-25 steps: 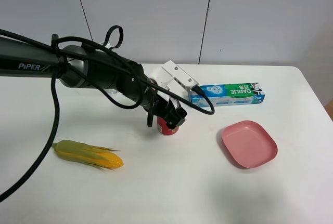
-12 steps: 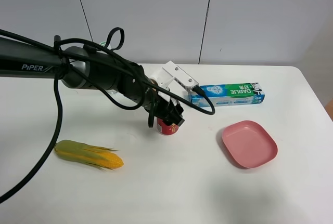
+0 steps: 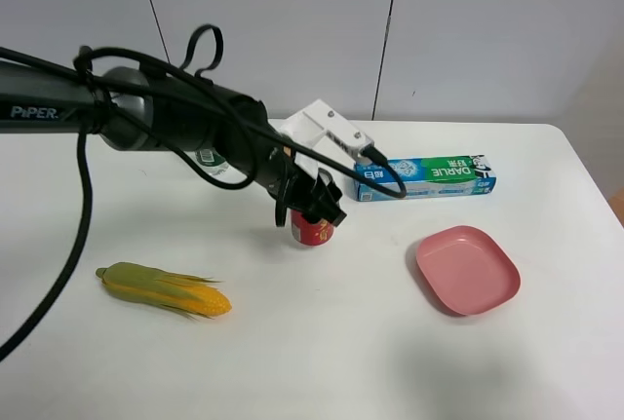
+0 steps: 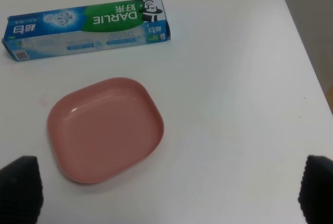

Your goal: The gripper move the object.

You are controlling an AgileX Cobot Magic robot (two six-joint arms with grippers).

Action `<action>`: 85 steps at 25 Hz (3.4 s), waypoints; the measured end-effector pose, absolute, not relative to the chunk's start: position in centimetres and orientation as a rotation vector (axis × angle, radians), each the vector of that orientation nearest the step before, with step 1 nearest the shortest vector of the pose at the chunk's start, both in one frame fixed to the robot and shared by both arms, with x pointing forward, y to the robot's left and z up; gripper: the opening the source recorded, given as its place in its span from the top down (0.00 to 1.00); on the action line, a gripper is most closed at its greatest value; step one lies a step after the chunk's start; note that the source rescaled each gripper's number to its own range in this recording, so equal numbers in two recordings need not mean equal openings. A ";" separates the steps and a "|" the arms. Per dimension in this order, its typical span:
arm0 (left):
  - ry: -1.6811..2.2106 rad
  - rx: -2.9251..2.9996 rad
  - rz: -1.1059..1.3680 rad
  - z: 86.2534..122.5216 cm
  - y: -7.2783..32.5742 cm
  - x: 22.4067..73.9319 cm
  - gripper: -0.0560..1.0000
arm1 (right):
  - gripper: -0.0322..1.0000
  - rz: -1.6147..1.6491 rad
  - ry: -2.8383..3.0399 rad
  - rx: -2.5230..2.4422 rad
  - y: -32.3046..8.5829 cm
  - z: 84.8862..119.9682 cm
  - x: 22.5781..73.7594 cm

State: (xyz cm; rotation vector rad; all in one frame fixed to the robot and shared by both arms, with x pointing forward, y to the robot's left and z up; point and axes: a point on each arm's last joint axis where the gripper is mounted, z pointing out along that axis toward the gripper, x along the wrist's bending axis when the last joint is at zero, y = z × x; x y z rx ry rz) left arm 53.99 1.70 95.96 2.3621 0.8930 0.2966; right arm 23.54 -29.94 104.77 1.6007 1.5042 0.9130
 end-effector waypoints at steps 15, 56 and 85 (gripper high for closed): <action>0.744 2.120 0.444 106.6 -3.8 59.9 0.90 | 0.00 0.913 1.504 1.601 -29.9 104.8 23.5; 0.849 2.151 0.460 93.0 -6.1 68.5 0.90 | 0.00 0.913 1.504 1.601 -29.9 104.8 23.5; 0.877 2.149 0.331 96.2 -6.5 67.0 0.16 | 0.00 0.912 1.505 1.601 -29.9 104.8 23.5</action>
